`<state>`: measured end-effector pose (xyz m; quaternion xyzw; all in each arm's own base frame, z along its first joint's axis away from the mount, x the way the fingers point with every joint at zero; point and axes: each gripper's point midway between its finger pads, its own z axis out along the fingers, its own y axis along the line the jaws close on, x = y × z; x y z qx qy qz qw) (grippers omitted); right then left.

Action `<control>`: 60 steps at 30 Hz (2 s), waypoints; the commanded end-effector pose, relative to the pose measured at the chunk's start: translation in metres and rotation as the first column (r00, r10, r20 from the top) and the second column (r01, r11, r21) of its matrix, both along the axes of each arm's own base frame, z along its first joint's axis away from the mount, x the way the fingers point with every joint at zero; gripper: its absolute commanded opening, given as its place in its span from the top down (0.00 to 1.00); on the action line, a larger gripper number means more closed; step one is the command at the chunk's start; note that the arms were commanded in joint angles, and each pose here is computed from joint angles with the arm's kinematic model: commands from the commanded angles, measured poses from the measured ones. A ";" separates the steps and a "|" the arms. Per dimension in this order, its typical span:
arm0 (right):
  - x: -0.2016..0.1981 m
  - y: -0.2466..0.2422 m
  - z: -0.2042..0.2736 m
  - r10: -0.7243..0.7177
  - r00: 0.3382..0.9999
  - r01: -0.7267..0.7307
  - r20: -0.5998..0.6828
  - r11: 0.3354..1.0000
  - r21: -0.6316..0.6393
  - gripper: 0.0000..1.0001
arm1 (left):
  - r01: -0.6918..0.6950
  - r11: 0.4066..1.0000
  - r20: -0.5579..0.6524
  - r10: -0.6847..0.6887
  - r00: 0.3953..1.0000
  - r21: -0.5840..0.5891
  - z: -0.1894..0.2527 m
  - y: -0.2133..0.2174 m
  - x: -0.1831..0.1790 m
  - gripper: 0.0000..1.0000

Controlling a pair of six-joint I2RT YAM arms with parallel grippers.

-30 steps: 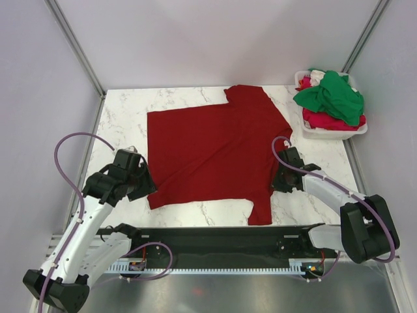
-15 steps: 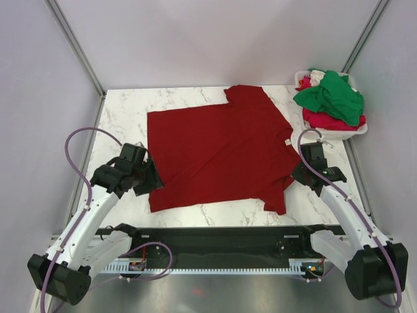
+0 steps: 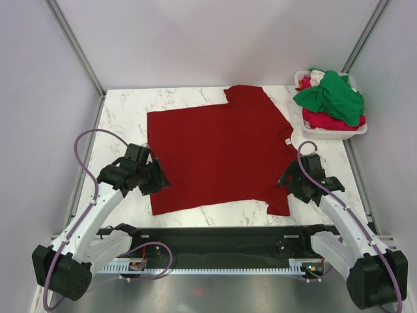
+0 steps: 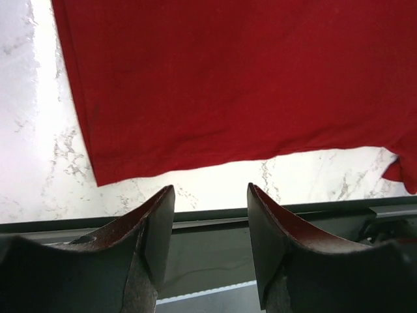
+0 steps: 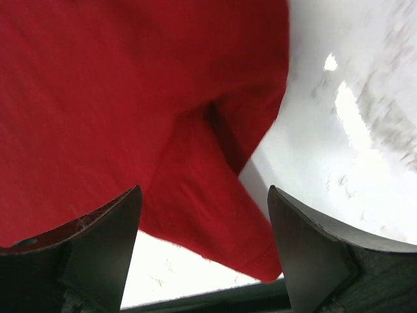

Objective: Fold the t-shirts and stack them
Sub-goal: Flatten the tshirt out

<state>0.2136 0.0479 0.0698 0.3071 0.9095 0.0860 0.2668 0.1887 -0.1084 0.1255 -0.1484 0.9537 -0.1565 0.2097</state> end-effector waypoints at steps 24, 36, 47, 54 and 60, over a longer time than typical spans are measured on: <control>0.076 0.135 0.050 0.498 0.867 -0.498 -0.036 0.860 -0.108 0.28 | -0.118 0.992 -0.090 0.114 0.989 -0.040 -0.047 -0.020 -0.026 0.44; 0.074 0.112 0.065 0.455 0.891 -0.441 0.006 0.867 -0.234 0.12 | -0.067 0.998 -0.089 0.067 0.994 -0.003 -0.049 -0.019 -0.021 0.43; 0.036 0.173 0.012 0.642 0.759 -0.648 -0.107 0.727 -0.230 0.34 | -0.059 0.997 -0.079 0.055 0.995 -0.051 -0.058 -0.027 -0.020 0.44; 0.043 0.184 -0.010 0.664 0.728 -0.683 -0.169 0.684 -0.256 0.46 | -0.063 0.996 -0.065 0.059 0.996 -0.058 -0.060 -0.024 -0.024 0.44; 0.046 0.182 -0.020 0.658 0.726 -0.686 -0.200 0.672 -0.280 0.51 | -0.065 0.996 -0.063 0.062 0.996 -0.053 -0.060 -0.024 -0.023 0.44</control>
